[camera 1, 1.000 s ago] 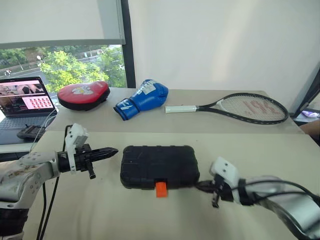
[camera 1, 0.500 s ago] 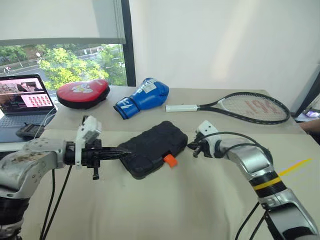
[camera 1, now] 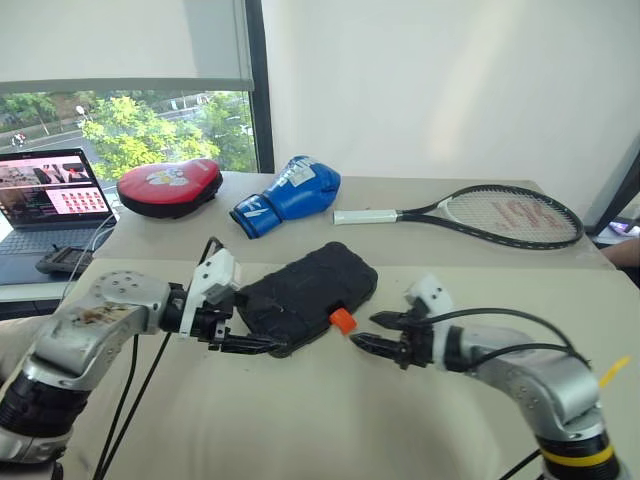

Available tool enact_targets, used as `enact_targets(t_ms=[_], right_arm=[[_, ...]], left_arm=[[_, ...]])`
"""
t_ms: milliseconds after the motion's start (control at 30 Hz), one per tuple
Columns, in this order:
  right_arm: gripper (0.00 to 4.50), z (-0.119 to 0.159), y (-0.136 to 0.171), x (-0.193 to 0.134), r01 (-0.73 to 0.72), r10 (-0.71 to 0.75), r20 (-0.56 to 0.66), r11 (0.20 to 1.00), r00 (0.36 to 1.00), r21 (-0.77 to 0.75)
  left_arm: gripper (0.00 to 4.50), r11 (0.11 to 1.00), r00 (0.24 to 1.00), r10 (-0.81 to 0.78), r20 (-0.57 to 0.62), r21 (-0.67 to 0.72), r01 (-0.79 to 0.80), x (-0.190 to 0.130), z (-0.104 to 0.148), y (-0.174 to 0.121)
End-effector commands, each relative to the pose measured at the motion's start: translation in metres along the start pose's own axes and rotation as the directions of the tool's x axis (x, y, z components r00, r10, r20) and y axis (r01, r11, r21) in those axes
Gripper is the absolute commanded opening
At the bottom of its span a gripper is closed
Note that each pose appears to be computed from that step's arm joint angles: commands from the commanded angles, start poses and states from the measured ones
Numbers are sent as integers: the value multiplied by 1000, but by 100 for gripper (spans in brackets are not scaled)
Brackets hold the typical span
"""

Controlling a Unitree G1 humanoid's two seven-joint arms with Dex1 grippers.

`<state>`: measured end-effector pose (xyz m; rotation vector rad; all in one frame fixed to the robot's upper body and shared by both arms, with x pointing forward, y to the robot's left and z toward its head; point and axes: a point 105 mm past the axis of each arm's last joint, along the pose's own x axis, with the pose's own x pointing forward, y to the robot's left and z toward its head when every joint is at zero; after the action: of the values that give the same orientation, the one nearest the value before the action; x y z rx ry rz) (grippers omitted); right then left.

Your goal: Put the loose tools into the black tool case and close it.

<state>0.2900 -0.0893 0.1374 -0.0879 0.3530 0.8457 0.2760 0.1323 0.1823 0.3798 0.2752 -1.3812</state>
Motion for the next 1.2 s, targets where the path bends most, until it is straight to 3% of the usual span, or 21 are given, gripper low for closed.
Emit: enact_targets(t_ms=[33,200,667,767,933,1200], right_arm=[[347,12,-5,5,68,-68,11,996,998,-49],[347,16,-9,16,96,-99,-23,992,995,-81],[347,13,6,21,2,-8,-83,998,997,-71],[282,11,7,22,-9,2,-93,998,996,-69],[127,11,8,22,-12,5,-92,997,996,-70],[123,20,11,24,-20,18,-30,997,999,-73]], left_arm=[[346,999,1000,7,-17,38,-6,1,-3,8],[346,999,999,17,-38,39,-16,4,-14,16],[346,998,999,35,-31,47,-33,3,-17,18],[356,998,999,37,-32,48,-35,3,-18,19],[356,998,999,39,-30,49,-38,2,-20,19],[356,998,998,42,-37,41,-41,2,-29,20]])
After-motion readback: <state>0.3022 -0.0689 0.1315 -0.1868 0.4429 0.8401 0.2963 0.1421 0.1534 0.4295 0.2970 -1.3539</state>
